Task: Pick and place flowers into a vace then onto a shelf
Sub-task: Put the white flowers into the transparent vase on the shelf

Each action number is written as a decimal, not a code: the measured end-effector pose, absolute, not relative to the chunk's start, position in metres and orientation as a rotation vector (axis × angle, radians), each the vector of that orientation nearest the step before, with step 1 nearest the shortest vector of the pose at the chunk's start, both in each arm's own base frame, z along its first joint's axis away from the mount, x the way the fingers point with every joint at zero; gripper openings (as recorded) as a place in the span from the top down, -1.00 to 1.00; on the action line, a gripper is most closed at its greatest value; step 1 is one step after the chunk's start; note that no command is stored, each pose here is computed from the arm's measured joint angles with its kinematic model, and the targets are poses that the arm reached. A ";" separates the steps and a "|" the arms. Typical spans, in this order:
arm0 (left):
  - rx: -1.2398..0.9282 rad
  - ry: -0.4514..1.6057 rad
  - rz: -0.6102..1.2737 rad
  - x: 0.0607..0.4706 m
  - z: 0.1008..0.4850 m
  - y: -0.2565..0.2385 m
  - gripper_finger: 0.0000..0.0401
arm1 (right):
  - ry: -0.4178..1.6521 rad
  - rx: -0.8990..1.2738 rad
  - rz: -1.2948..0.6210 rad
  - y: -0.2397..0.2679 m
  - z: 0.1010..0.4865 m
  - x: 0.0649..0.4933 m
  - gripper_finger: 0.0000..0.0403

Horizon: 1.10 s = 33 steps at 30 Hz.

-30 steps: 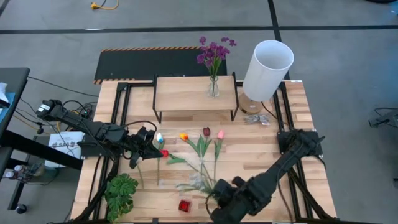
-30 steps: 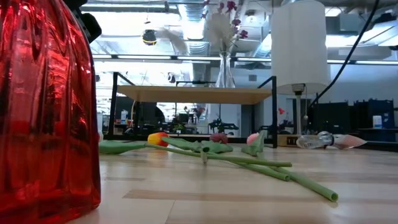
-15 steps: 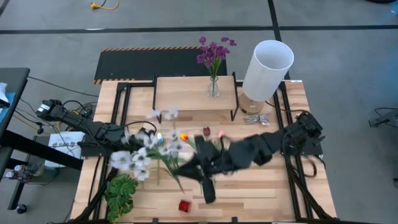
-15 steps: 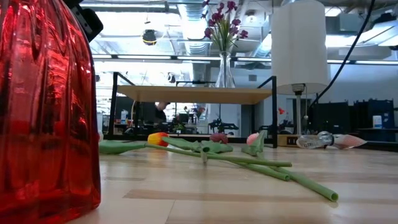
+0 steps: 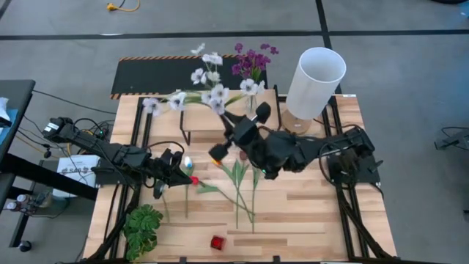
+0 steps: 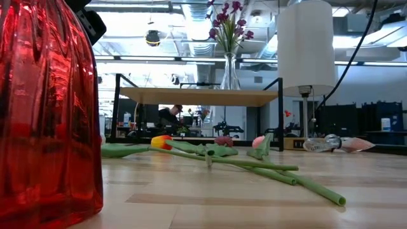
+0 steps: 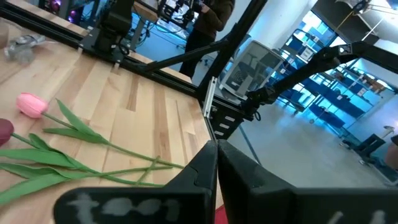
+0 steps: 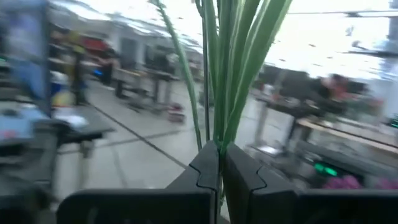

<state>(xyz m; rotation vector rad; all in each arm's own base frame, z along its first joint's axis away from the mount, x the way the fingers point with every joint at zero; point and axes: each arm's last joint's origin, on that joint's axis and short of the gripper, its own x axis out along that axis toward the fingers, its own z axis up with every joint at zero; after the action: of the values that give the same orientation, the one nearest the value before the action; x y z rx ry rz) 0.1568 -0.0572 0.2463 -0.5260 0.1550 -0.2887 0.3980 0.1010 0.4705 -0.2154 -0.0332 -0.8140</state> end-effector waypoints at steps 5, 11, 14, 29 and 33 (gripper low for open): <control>-0.518 0.154 -0.288 0.157 0.246 -0.057 1.00 | 0.018 -0.166 -0.970 0.088 0.448 0.405 1.00; -0.518 0.154 -0.288 0.157 0.246 -0.057 1.00 | 0.002 -0.010 -0.954 0.112 0.386 0.411 1.00; -0.519 0.155 -0.288 0.157 0.246 -0.057 1.00 | -0.051 0.082 -0.975 0.125 0.356 0.407 1.00; -0.547 0.157 -0.269 0.157 0.246 -0.057 1.00 | -0.130 -0.103 -1.164 0.074 0.321 0.430 1.00; -0.546 0.158 -0.256 0.157 0.246 -0.056 1.00 | -0.148 -0.131 -1.271 0.044 0.344 0.417 1.00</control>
<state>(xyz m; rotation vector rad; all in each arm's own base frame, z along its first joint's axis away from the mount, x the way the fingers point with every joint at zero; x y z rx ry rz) 0.1570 -0.0563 0.2455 -0.5461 0.1580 -0.2563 0.4173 0.0444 0.3439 -0.1310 -0.1476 -1.2712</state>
